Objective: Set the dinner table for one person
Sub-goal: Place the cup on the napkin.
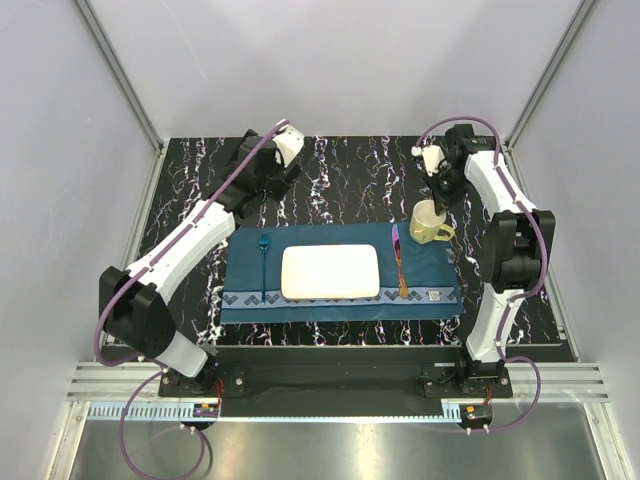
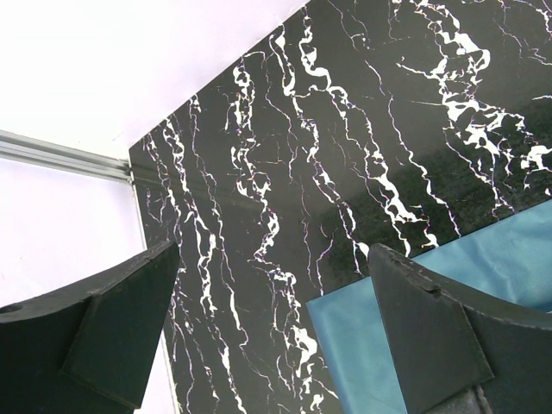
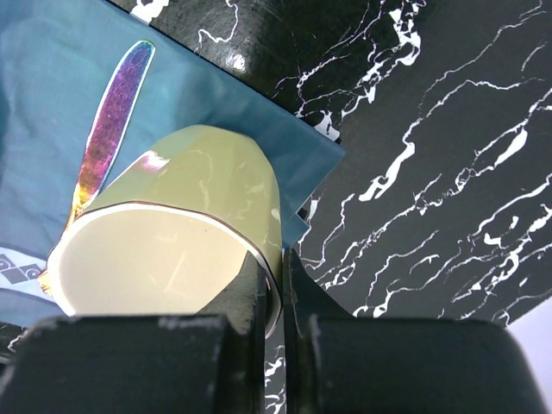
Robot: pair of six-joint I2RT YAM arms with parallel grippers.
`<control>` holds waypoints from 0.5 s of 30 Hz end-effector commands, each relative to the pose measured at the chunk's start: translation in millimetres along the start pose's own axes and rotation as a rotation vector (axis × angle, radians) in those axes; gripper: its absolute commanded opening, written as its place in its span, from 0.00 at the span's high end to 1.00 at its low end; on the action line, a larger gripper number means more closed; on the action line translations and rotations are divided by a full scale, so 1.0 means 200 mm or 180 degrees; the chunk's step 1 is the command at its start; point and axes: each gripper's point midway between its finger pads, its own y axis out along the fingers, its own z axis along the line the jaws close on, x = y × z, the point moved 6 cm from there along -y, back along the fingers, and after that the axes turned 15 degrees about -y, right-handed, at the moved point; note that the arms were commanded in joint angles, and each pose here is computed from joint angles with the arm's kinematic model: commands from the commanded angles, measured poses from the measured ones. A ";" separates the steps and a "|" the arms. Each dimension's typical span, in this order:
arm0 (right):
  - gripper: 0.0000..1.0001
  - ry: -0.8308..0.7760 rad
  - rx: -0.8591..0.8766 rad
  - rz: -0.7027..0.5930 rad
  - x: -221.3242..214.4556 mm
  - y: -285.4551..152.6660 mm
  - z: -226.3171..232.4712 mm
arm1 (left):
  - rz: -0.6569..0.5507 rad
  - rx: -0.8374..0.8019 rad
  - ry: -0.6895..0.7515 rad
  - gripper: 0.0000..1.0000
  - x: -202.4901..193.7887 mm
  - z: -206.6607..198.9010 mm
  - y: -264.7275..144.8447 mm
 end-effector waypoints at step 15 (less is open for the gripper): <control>1.00 0.0014 -0.0007 -0.0093 -0.01 0.08 0.00 | -0.0262 0.0103 -0.0091 0.01 0.12 0.05 -0.03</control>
